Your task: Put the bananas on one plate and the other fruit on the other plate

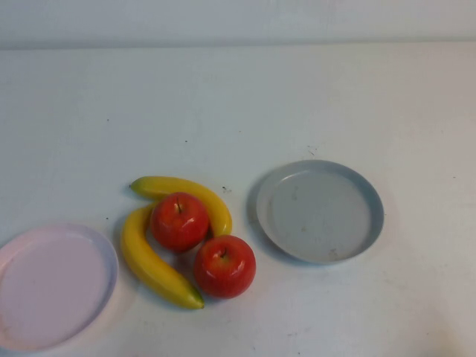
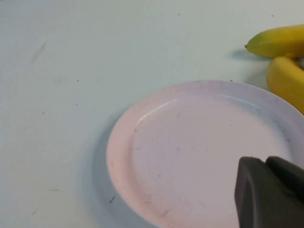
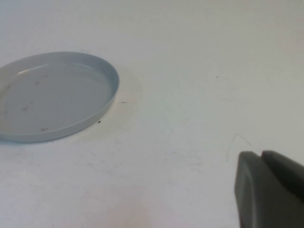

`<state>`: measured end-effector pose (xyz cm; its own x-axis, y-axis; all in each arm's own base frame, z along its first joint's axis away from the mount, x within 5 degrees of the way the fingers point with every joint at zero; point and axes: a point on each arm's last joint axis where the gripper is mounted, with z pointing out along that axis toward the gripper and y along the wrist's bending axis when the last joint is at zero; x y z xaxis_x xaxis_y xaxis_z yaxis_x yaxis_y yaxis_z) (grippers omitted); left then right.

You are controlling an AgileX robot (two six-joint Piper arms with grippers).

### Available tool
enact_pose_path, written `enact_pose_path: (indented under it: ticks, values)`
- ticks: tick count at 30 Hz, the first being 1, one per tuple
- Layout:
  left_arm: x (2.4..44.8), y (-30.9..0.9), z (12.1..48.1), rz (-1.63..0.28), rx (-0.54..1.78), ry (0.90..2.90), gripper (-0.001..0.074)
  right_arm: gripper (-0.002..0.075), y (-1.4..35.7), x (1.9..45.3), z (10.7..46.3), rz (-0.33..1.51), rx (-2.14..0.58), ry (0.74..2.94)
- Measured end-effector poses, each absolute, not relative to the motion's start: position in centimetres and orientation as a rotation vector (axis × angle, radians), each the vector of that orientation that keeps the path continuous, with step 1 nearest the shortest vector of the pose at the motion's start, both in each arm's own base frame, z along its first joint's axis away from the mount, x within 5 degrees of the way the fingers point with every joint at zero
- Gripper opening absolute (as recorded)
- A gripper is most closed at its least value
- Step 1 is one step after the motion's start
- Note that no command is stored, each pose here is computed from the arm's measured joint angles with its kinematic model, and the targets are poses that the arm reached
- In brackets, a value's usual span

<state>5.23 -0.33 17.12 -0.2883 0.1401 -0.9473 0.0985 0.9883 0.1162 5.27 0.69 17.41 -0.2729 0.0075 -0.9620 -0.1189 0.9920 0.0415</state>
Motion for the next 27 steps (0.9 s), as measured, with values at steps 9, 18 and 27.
enact_pose_path:
  ticks: [9,18,27]
  values:
    - [5.2,-0.3,17.1,0.041,0.173,1.866,0.0001,-0.0017,0.7,5.3,17.4,0.122,-0.081,1.844]
    - [5.2,-0.5,17.2,-0.004,0.143,1.857,0.0001,-0.0017,0.7,5.3,17.4,0.122,-0.081,1.844]
    - [5.5,-1.1,18.9,-0.426,-0.225,1.675,0.0001,-0.0017,0.7,5.3,17.4,0.122,-0.081,1.844]
